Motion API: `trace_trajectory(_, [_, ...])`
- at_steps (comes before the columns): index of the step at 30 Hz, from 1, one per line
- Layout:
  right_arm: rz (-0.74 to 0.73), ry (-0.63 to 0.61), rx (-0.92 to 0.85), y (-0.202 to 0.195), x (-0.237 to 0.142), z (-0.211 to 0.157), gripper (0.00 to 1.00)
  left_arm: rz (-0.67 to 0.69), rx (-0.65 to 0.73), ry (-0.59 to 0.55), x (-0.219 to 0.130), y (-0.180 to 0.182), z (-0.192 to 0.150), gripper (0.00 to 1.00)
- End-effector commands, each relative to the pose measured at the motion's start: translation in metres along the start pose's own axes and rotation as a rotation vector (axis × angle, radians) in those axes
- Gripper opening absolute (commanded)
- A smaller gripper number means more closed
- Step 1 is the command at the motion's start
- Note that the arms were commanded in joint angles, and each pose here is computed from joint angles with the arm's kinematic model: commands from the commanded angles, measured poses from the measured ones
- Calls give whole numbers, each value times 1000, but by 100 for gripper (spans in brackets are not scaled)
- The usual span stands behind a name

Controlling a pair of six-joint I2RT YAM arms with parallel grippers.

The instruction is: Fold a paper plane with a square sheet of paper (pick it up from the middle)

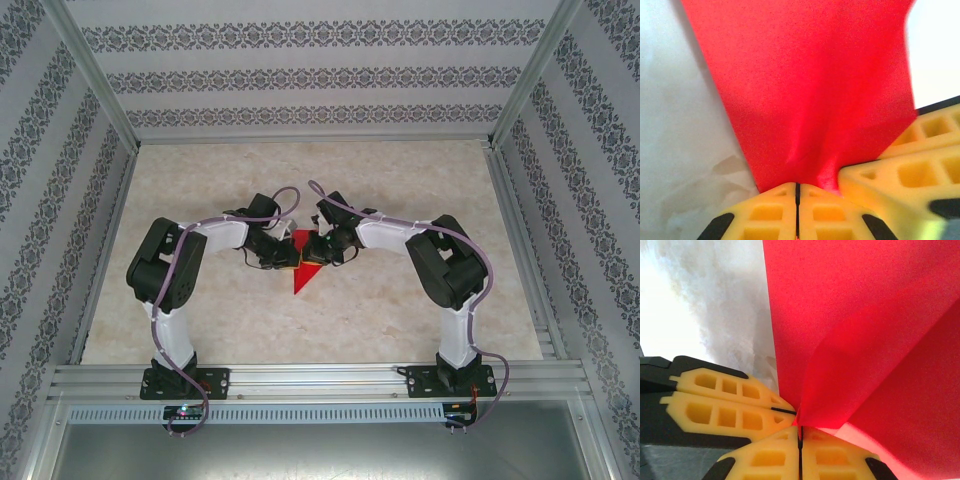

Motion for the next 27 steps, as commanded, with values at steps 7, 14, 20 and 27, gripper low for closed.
trace_trajectory(7, [14, 21, -15, 5, 6, -1, 8, -63, 8, -71, -24, -15, 10, 9])
trace_trajectory(14, [16, 21, -17, 5, 7, 0, 8, -2, -8, -66, -20, -2, 7, 8])
trace_trajectory(20, [15, 25, -20, 6, 9, 0, 9, -18, 0, -88, -29, -7, 3, 11])
trace_trajectory(27, [17, 26, -24, 8, 9, 0, 11, -84, -12, -109, -38, -14, -10, 19])
Point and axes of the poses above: each hand's point on the last joint's axis, 136 mm out from that joint toward the fingers, its own x axis out along the fingers, its own y axis along the line the jaws close on, z = x × y, the point moved 4 cm from there along -x, back along the fingers, and after that the axes turned 8 degrees about -x, right-handed, at the moved point
